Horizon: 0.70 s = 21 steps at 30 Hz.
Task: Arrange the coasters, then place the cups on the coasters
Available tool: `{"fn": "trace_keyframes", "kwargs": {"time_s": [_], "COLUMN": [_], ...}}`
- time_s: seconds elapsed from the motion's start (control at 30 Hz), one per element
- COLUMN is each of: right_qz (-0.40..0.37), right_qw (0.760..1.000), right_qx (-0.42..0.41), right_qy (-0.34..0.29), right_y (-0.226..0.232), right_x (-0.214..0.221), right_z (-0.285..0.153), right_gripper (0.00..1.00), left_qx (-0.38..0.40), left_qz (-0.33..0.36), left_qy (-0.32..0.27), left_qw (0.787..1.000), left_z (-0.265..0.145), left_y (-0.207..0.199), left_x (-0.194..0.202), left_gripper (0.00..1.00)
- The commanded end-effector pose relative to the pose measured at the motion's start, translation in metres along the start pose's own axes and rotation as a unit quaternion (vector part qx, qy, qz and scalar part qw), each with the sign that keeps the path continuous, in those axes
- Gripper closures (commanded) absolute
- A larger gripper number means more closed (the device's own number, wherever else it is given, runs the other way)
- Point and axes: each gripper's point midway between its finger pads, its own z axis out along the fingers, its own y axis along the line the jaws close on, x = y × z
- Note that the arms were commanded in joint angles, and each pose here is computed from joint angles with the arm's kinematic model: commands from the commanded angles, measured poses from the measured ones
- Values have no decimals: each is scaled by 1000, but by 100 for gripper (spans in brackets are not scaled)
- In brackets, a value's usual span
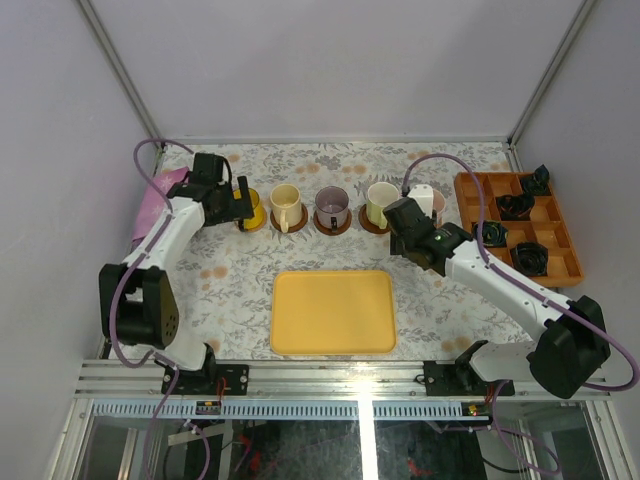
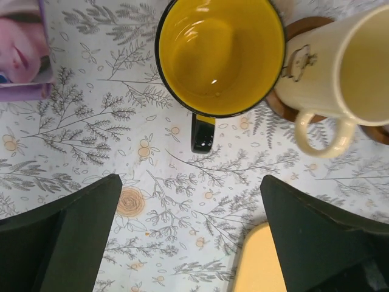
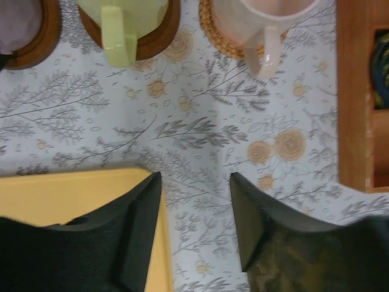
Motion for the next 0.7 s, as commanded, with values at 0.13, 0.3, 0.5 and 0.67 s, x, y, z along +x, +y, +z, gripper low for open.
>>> {"fn": "trace_keyframes", "kwargs": {"time_s": [0.13, 0.3, 0.5, 0.67], "right_qz": [60, 116, 179, 186], "right_qw": [991, 976, 947, 931], "right_qx": [82, 129, 172, 196], "right_qy": [-88, -132, -205, -244], "right_y": [-58, -110, -160, -178], "right_x": [-61, -90, -107, -106], "right_z": [-3, -8, -36, -56], "right_gripper": [0, 1, 1, 1], "left_qx": [7, -47, -80, -112], "left_qz": [-33, -63, -77, -105], "left_qy": [-88, -111, -114, -123], "left_qw": [995, 991, 987, 980], "left_z": [-61, -81, -94, -102], "left_y": [-2, 19, 35, 50], "left_x": [-40, -43, -33, -26], "left_gripper": [0, 0, 0, 0]}}
